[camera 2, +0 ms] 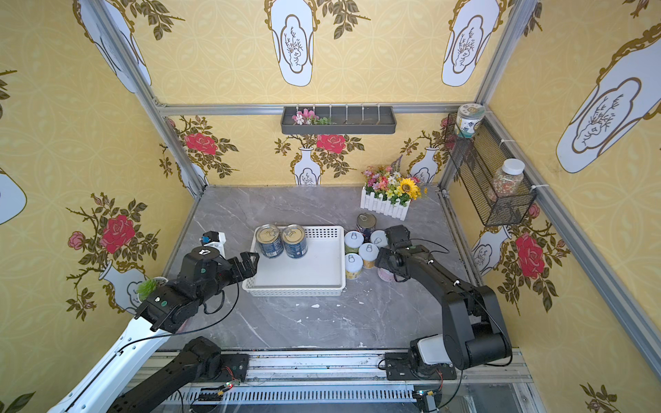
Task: Put the canned food in the basket
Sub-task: Pick up the canned food from the center of the board, then place the canned food in the basket.
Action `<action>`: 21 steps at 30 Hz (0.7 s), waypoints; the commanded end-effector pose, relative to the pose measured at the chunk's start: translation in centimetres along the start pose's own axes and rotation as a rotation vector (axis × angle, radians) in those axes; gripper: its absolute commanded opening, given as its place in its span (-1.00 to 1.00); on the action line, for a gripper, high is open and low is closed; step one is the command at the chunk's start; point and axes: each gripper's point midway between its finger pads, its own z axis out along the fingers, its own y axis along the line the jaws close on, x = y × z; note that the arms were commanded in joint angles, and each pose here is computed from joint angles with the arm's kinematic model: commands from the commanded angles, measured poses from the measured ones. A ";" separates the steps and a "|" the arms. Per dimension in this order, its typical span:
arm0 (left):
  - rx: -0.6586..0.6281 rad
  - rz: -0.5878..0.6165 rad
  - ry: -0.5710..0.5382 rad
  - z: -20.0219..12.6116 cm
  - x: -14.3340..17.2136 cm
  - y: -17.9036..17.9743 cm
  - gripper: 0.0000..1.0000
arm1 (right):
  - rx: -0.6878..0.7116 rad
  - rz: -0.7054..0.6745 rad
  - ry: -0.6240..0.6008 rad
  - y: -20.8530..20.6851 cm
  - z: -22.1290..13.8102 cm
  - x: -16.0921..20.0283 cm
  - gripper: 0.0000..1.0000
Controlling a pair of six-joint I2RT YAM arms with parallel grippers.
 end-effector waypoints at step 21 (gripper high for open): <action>-0.027 0.005 0.019 0.5 0.3 0.3 1.00 | -0.076 -0.146 -0.277 5.1 -9.0 -1.5 0.48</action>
